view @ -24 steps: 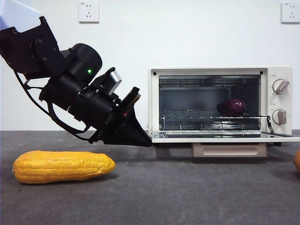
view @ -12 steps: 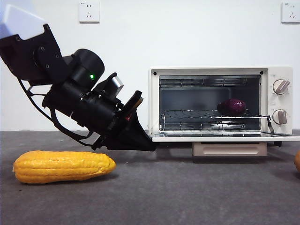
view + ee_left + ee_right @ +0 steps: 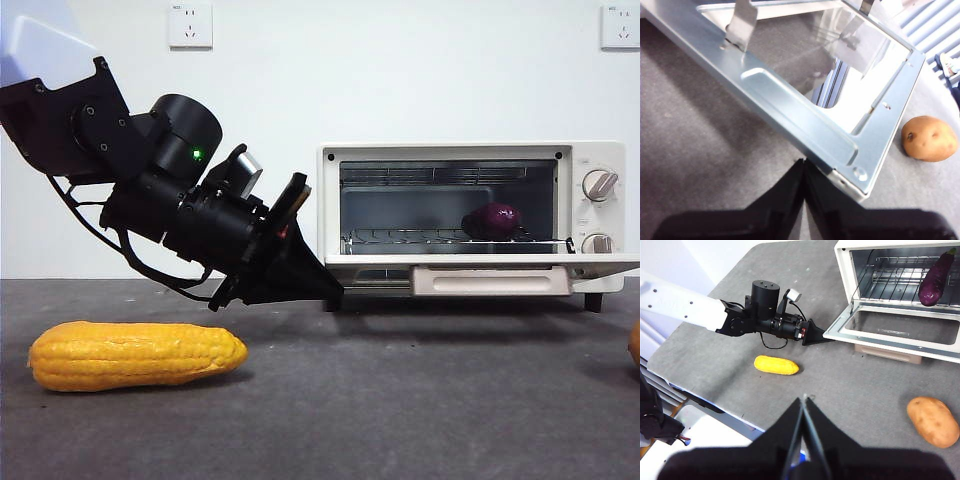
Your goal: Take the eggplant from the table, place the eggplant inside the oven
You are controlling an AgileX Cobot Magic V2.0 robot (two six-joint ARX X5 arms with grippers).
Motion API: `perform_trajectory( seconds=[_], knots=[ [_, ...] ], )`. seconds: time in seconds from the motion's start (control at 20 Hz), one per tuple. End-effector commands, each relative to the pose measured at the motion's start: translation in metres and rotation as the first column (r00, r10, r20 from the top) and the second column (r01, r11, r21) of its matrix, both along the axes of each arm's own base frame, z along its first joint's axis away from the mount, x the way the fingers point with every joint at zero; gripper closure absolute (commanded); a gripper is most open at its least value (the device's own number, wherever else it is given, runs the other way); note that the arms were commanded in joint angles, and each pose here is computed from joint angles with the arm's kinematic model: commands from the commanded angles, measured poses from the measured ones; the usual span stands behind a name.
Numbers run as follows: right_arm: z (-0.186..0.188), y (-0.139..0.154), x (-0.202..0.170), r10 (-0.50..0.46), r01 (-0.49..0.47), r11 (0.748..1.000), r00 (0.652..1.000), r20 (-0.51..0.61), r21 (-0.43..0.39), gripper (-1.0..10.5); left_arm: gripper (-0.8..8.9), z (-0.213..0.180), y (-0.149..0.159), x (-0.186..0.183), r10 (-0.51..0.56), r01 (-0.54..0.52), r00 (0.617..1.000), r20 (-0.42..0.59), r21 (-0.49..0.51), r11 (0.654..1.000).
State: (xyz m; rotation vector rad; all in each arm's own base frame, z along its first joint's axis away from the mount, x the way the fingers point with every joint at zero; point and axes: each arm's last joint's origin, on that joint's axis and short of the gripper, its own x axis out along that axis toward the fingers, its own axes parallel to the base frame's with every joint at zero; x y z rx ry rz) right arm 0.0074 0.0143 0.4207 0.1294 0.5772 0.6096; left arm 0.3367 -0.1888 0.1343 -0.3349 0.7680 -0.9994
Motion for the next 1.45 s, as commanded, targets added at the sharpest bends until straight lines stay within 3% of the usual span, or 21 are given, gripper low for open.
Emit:
perform_trajectory(
  seconds=[0.05,0.7,1.1,1.45],
  knots=[
    [-0.001,-0.001,-0.003,0.008,-0.008,1.0,1.0,-0.008,-0.008,9.6,8.2,0.007,-0.004,0.006,-0.008,0.009,1.0,0.02,-0.037,0.999],
    [-0.001,-0.001,-0.003,0.007,-0.007,1.0,1.0,-0.008,-0.009,9.6,8.2,0.066,-0.016,0.042,0.059,-0.038,0.981,0.187,-0.117,0.992],
    [-0.001,-0.001,-0.003,0.007,-0.007,1.0,1.0,-0.008,-0.009,9.6,8.2,0.083,-0.013,0.055,0.198,-0.185,0.924,0.327,-0.071,0.98],
    [-0.001,-0.001,-0.003,0.007,-0.007,1.0,1.0,-0.008,-0.011,9.6,8.2,0.081,-0.009,0.057,0.233,-0.235,0.913,0.336,-0.037,0.971]
  ],
)
